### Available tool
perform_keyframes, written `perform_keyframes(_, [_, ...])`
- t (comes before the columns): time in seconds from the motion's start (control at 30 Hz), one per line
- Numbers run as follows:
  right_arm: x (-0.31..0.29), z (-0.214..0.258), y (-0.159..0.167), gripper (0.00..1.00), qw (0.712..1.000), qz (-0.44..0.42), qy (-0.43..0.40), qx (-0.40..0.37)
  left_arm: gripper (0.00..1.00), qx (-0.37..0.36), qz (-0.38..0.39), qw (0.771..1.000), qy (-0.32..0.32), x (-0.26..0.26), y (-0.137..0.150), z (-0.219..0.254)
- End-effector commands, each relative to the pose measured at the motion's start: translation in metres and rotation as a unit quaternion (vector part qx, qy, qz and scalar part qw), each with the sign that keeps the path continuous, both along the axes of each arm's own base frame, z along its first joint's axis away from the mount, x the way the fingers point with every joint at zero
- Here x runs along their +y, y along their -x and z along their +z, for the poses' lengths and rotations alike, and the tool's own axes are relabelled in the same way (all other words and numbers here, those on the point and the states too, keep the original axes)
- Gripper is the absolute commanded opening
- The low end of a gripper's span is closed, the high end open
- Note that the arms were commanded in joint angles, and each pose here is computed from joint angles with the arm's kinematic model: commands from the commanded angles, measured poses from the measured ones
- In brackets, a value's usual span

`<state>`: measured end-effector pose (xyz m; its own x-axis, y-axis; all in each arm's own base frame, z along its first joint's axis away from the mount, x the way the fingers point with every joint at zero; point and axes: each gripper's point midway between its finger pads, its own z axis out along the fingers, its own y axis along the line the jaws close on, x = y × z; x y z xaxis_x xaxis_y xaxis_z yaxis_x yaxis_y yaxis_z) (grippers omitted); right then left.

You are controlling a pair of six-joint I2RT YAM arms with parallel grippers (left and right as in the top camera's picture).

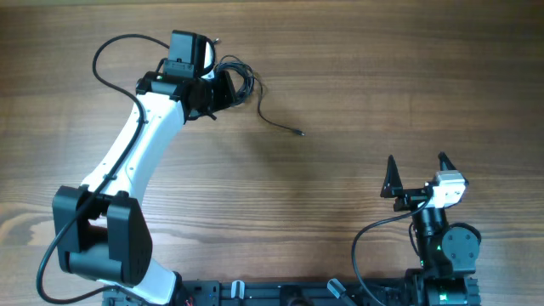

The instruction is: Untangle cables

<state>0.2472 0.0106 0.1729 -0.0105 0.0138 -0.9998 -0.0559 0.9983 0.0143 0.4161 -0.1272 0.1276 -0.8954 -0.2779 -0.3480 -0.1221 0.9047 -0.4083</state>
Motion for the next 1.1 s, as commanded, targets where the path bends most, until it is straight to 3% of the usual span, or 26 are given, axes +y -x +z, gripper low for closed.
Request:
perform_keyframes(0.0, [-0.001, 0.002, 0.000, 1.00, 1.000, -0.005, -0.006, -0.005, 0.13, 0.002, 0.007, 1.000, -0.005, 0.002, -0.002, -0.003])
perform_keyframes(0.13, [-0.001, 0.002, 0.000, 1.00, 1.000, -0.005, -0.006, -0.005, 0.24, 0.005, 0.002, 1.000, -0.006, -0.002, -0.001, -0.005])
perform_keyframes(0.2, [-0.001, 0.002, 0.000, 1.00, 1.000, -0.005, -0.006, -0.005, 0.40, 0.009, -0.004, 1.000, -0.007, -0.007, 0.001, -0.008])
perform_keyframes(0.3, [-0.001, 0.002, 0.000, 1.00, 1.000, -0.005, -0.006, -0.005, 0.52, 0.018, -0.013, 1.000, -0.009, -0.015, 0.004, -0.016])
perform_keyframes(0.33, [-0.001, 0.002, 0.000, 1.00, 1.000, -0.005, -0.006, -0.005, 0.63, 0.021, -0.017, 1.000, -0.010, -0.018, 0.005, -0.018])
perform_keyframes(0.37, [-0.001, 0.002, 0.000, 1.00, 1.000, -0.005, -0.006, -0.005, 0.88, 0.025, -0.020, 0.999, -0.011, -0.021, 0.007, -0.021])
perform_keyframes(0.43, [-0.001, 0.002, 0.000, 1.00, 1.000, -0.005, -0.006, -0.005, 0.99, 0.034, -0.029, 0.999, -0.013, -0.028, 0.009, -0.029])
perform_keyframes(0.77, [-0.001, 0.002, 0.000, 1.00, 1.000, -0.005, -0.006, -0.005, 0.98, 0.050, -0.033, 0.998, -0.023, -0.035, 0.006, -0.054])
perform_keyframes(0.93, [-0.001, 0.002, 0.000, 1.00, 1.000, -0.005, -0.006, -0.005, 0.75, 0.062, -0.023, 0.997, -0.048, -0.028, 0.005, -0.071])
perform_keyframes(1.07, [-0.001, 0.002, 0.000, 1.00, 1.000, -0.005, -0.006, -0.005, 0.70, 0.053, 0.018, 0.995, -0.085, -0.011, -0.005, -0.079])
